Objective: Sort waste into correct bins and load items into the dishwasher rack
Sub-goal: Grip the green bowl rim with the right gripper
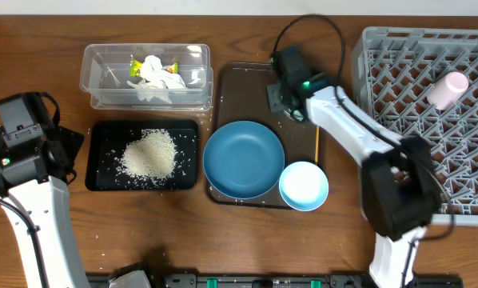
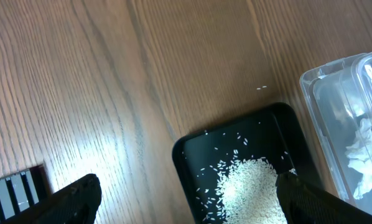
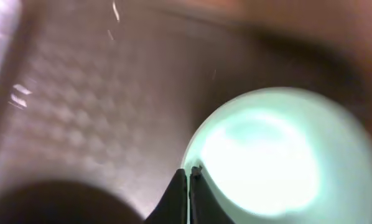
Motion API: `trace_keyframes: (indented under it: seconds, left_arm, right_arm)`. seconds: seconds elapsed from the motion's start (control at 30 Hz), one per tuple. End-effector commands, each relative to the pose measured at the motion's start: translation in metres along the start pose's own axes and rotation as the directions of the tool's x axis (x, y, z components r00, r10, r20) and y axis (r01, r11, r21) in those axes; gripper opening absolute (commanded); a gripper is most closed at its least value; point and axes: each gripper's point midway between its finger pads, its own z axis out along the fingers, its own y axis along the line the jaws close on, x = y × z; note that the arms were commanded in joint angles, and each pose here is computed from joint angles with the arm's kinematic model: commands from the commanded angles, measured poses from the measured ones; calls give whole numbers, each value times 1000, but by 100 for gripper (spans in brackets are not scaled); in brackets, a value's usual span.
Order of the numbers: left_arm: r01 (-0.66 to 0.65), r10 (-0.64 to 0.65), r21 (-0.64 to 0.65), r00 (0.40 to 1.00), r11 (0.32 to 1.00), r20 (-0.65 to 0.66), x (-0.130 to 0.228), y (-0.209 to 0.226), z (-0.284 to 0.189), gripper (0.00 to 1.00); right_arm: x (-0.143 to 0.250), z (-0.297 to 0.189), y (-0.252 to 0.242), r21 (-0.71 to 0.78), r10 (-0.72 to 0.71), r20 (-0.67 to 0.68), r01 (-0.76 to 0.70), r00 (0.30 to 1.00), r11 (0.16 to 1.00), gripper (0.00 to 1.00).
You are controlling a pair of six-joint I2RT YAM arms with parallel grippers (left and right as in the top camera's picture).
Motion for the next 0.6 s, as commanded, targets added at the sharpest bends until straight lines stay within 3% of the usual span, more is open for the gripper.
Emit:
trace_keyframes:
  seconds: [0.0,0.1,0.2,0.23,0.3,0.37,0.57]
  left_arm:
    - [3,-3,-11,1000,1000,-1,0,2,1,92]
    - [3,-3,-11,1000,1000,-1,0,2,1,92]
    - [3,-3,-11,1000,1000,-1,0,2,1,92]
    - [3,-3,-10,1000,1000,-1,0,2,1,92]
    - [3,-3,-11,1000,1000,-1,0,2,1,92]
    - [3,-3,-11,1000,1000,-1,0,2,1,92]
    - [3,-3,-11,1000,1000,-1,0,2,1,92]
  right_arm:
    - [-37,-48,-17,-7,56,123,-56,991,998,1]
    - [-57,-77,-43,-16,90,187,-88,978,996,1]
    - [-65,-93,-50,-128,107,198,-82,974,988,1]
    - [-65,-96,-47,-187,102,190,-66,976,980,7]
    - [-61,-96,-43,-264,105,164,-59,981,963,35]
    - [-52,-86,-42,-262,105,119,-70,987,962,46]
    - [-14,-33,-14,-241,43,-18,-46,999,969,47]
